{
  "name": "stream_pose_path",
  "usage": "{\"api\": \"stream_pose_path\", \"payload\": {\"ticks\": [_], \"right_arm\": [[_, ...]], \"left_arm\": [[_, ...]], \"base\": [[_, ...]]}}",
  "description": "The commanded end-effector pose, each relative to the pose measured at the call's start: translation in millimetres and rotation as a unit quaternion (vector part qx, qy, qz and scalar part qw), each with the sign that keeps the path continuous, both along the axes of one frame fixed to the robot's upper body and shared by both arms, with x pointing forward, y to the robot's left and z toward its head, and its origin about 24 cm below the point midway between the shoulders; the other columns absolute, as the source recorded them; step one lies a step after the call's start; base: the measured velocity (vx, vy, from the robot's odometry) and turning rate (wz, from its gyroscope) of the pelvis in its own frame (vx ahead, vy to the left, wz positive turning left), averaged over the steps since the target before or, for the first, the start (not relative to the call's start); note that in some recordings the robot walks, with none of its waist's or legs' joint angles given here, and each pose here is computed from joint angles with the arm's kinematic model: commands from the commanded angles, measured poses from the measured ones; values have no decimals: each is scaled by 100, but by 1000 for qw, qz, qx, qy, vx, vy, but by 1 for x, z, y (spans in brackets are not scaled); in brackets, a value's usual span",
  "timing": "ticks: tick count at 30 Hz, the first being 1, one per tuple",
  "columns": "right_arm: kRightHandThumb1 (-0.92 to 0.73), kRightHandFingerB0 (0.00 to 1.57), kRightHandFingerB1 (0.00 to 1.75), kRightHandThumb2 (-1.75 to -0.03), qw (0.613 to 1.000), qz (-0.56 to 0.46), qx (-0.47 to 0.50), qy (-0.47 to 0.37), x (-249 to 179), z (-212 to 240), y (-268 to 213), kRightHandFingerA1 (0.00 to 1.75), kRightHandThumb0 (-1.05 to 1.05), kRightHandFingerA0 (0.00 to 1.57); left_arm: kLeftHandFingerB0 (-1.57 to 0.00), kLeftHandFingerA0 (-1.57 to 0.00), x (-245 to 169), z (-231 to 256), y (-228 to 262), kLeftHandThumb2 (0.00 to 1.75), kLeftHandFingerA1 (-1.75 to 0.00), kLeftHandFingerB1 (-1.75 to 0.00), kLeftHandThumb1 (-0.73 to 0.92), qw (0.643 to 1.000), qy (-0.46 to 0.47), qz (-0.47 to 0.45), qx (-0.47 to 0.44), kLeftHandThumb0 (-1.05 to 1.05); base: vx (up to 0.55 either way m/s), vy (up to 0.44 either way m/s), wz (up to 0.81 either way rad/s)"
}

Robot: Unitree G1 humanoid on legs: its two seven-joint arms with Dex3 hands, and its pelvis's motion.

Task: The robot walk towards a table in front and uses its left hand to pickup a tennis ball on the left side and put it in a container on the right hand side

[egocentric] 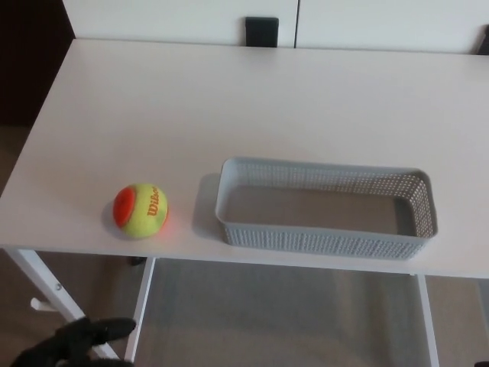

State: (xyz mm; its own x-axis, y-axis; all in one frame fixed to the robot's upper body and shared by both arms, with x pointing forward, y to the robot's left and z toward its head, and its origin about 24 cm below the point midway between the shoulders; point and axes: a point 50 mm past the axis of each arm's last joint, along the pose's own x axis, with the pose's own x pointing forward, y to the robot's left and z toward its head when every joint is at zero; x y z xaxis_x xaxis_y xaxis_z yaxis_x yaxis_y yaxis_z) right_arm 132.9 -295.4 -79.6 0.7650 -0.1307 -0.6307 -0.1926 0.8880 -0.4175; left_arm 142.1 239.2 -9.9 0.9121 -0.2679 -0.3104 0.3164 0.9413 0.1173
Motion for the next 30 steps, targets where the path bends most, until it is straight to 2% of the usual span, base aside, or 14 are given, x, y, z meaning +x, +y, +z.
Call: {"api": "stream_pose_path", "payload": {"ticks": [1,3,4,5,11,12,15,16,26,27,30], "right_arm": [[-61,36,46,-57,1000,0,-8,-3,6,6,-11,51,0,30],[-61,36,46,-57,1000,0,-8,-3,6,6,-11,51,0,30],[-43,28,55,-86,1000,-2,-10,-3,10,6,-10,57,-1,26],[-46,26,54,-88,1000,-3,-12,-2,12,6,-10,56,0,24],[-46,25,54,-88,1000,-7,-7,-1,17,8,-9,58,-1,26],[-44,27,55,-86,1000,-6,-5,-4,17,8,-10,55,-1,21],[-44,27,55,-86,1000,-6,-4,-5,17,8,-10,55,-1,21],[-45,29,56,-87,1000,-2,-10,-7,20,10,-10,56,-2,24],[-46,28,55,-87,1000,1,-18,-8,24,11,-11,55,-2,22],[-44,28,55,-86,1000,3,-19,-12,26,12,-12,57,-2,25],[-45,27,55,-87,1000,4,-23,-9,29,13,-12,57,-3,25]], "left_arm": [[-41,-49,-5,172,-44,69,-58,-51,33,906,-331,-223,-141,-58],[-41,-49,-5,173,-44,69,-58,-51,33,906,-330,-223,-142,-58],[-40,-44,4,195,-41,70,-57,-53,31,889,-383,-211,-139,-54],[-36,-43,9,212,-40,71,-58,-55,31,875,-419,-205,-131,-56],[-38,-49,16,244,-40,74,-61,-56,31,849,-492,-161,-110,-62],[-42,-50,19,246,-40,52,-55,-49,39,846,-498,-156,-108,-60],[-42,-50,20,249,-40,52,-55,-49,39,845,-500,-154,-109,-60],[-35,-43,22,251,-40,53,-54,-51,41,846,-505,-148,-90,-60],[-32,-39,39,253,-35,54,-56,-50,44,849,-521,-88,-21,-63],[-30,-39,48,252,-35,54,-53,-45,45,851,-519,-83,-12,-64],[-27,-34,64,248,-34,54,-54,-48,44,864,-497,-72,18,-67]], "base": [[0,0,0],[0,0,0],[0,0,0],[0,0,0],[0,0,0],[0,0,0],[0,0,0],[0,0,0],[0,0,0],[0,0,0],[0,0,0]]}}
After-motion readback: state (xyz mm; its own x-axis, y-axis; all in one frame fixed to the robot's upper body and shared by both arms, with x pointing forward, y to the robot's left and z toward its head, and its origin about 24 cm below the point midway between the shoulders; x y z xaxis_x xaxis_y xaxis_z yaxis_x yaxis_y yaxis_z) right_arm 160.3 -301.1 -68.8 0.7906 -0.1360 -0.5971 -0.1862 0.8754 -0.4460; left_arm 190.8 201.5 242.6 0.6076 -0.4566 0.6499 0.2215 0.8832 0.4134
